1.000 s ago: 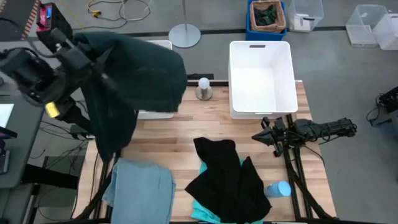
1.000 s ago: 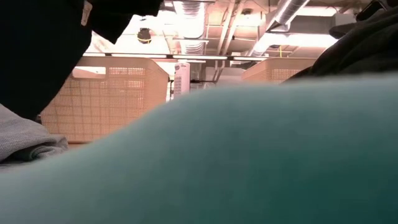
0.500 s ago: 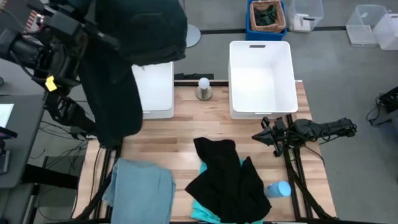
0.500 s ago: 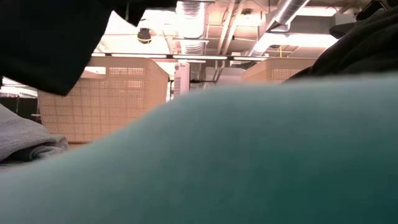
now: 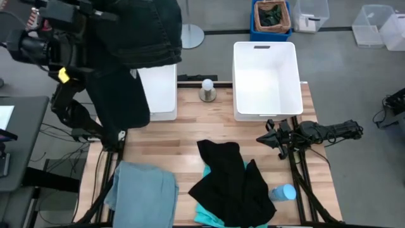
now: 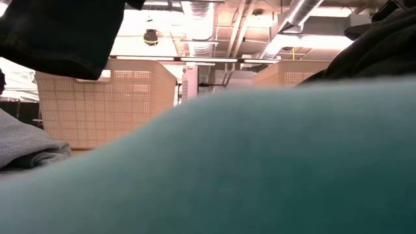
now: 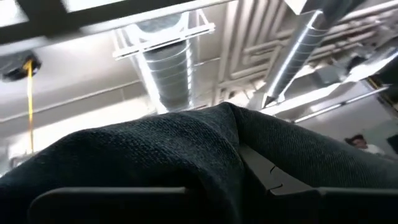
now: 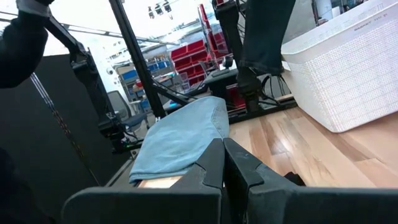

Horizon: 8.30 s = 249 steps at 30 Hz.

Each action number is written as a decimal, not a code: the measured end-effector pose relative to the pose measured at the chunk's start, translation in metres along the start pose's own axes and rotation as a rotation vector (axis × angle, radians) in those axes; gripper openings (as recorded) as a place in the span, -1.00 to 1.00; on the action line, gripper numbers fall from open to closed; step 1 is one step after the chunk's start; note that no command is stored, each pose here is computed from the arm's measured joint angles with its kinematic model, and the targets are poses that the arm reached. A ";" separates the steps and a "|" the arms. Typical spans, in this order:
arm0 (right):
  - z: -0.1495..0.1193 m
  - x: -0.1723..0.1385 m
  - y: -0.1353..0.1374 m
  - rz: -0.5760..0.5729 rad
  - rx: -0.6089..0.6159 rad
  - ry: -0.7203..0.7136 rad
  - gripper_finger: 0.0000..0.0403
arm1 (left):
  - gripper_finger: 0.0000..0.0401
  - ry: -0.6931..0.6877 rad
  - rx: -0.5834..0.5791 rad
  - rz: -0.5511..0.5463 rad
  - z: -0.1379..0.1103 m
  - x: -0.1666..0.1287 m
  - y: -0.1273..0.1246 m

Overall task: Sort clothes
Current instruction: Put the dark blue pants into the left white laundry bin

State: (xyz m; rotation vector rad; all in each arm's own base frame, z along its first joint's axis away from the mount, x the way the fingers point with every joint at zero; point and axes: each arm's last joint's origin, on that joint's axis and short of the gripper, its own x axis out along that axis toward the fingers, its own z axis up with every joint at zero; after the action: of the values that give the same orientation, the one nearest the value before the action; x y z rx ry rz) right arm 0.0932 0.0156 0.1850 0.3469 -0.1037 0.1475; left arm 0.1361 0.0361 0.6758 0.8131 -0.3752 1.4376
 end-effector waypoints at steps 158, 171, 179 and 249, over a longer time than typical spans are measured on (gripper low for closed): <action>0.000 0.000 0.000 0.000 0.025 0.001 -0.88 | 0.18 1.571 -0.262 -0.803 -0.183 -0.171 -0.043; 0.000 0.000 0.000 -0.001 0.006 0.004 -0.88 | 0.16 1.540 0.031 -1.122 -0.189 -0.172 -0.088; -0.001 0.000 0.000 -0.002 0.006 0.007 -0.88 | 0.08 1.393 0.216 -1.456 -0.182 -0.183 -0.106; -0.003 0.000 -0.001 -0.010 -0.002 0.028 -0.88 | -0.30 1.205 -0.097 -1.107 -0.153 -0.186 -0.058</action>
State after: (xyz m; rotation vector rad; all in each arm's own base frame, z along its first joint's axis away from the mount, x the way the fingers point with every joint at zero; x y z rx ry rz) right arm 0.0936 0.0156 0.1821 0.3435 -0.0745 0.1422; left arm 0.1296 0.0105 0.4291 -0.0895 0.8215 0.6127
